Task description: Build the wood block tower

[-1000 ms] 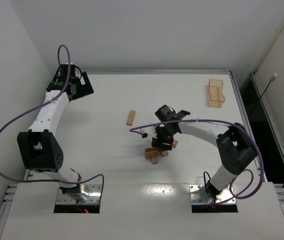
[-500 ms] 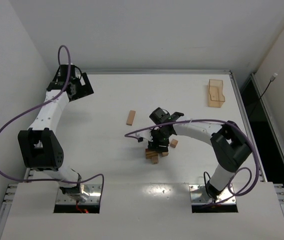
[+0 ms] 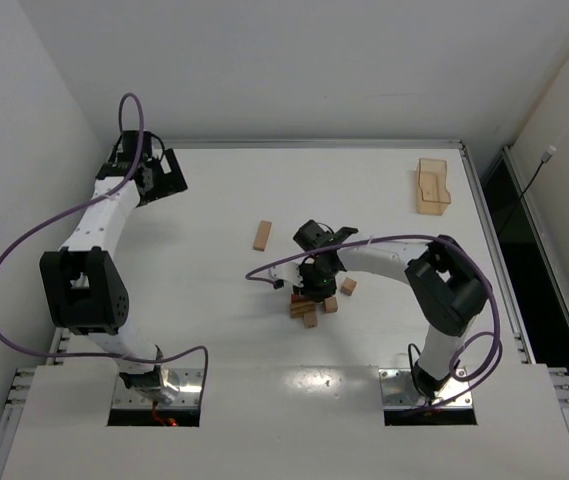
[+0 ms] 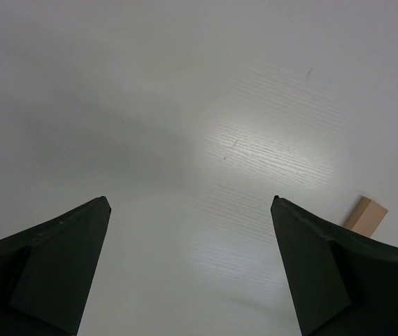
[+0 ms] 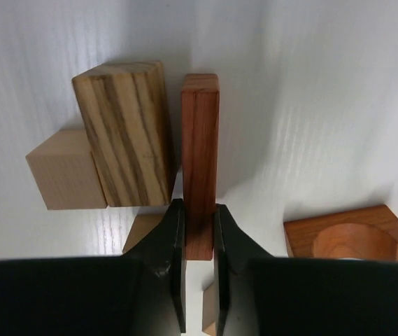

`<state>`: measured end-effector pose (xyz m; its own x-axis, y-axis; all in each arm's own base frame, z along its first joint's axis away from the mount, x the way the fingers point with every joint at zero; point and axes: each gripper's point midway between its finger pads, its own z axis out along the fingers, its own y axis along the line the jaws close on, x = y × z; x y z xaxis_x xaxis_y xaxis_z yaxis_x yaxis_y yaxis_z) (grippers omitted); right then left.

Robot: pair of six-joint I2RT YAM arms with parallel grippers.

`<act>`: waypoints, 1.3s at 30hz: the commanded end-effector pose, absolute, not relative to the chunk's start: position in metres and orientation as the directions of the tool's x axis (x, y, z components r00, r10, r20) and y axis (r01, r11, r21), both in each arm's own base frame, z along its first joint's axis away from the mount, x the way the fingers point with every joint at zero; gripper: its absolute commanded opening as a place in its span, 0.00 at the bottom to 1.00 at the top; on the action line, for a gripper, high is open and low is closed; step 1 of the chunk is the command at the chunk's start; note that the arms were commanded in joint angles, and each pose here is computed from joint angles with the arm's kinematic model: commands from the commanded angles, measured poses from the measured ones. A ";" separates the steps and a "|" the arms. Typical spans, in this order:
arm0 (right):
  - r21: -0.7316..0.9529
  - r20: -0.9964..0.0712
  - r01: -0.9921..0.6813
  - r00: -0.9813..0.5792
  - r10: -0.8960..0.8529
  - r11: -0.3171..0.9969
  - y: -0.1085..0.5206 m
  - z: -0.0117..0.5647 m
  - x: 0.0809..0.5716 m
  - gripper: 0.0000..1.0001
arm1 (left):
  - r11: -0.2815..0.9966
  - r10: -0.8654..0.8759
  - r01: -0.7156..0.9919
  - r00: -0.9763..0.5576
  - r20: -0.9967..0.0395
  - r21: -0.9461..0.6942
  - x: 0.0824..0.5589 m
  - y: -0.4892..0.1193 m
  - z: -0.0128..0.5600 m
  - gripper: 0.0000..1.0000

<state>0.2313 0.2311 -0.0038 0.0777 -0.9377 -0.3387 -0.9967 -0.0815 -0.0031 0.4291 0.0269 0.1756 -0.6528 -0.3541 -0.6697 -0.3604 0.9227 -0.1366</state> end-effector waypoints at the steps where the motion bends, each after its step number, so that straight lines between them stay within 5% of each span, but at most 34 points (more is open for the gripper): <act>1: -0.062 -0.367 -0.993 0.112 -0.924 -0.096 0.247 0.006 0.248 0.00 | 0.923 -0.351 -0.357 -0.616 -0.705 -0.147 0.439 0.035 0.196 0.99; 5: -0.084 -0.392 -0.996 0.073 -0.917 -0.043 0.242 0.034 0.253 0.00 | 0.923 -0.351 -0.357 -0.616 -0.705 -0.147 0.439 0.035 0.196 0.99; 10: -0.096 -0.601 -0.968 -0.128 -0.789 0.231 0.264 0.115 0.283 0.00 | 0.923 -0.349 -0.351 -0.590 -0.728 -0.158 0.436 0.034 0.204 0.99; 14: 0.156 -0.727 -0.906 -0.375 -0.575 0.394 0.294 0.148 0.298 0.00 | 0.927 -0.341 -0.341 -0.599 -0.724 -0.155 0.430 0.033 0.199 0.99; 18: 0.539 -0.581 -0.696 -0.715 -0.388 0.475 0.325 0.121 0.308 0.00 | 0.929 -0.330 -0.343 -0.611 -0.720 -0.135 0.429 0.035 0.199 0.99; 22: 0.718 -0.388 -0.423 -0.902 -0.188 0.553 0.342 0.096 0.325 0.00 | 0.935 -0.308 -0.337 -0.617 -0.725 -0.111 0.428 0.038 0.199 0.99; 30: 0.755 -0.258 -0.149 -0.963 0.081 0.638 0.357 0.071 0.379 0.00 | 0.935 -0.290 -0.347 -0.631 -0.720 -0.073 0.421 0.044 0.194 0.99; 39: 0.722 -0.239 -0.035 -0.950 0.201 0.691 0.335 0.055 0.404 0.00 | 0.932 -0.297 -0.357 -0.642 -0.707 -0.067 0.420 0.047 0.186 0.99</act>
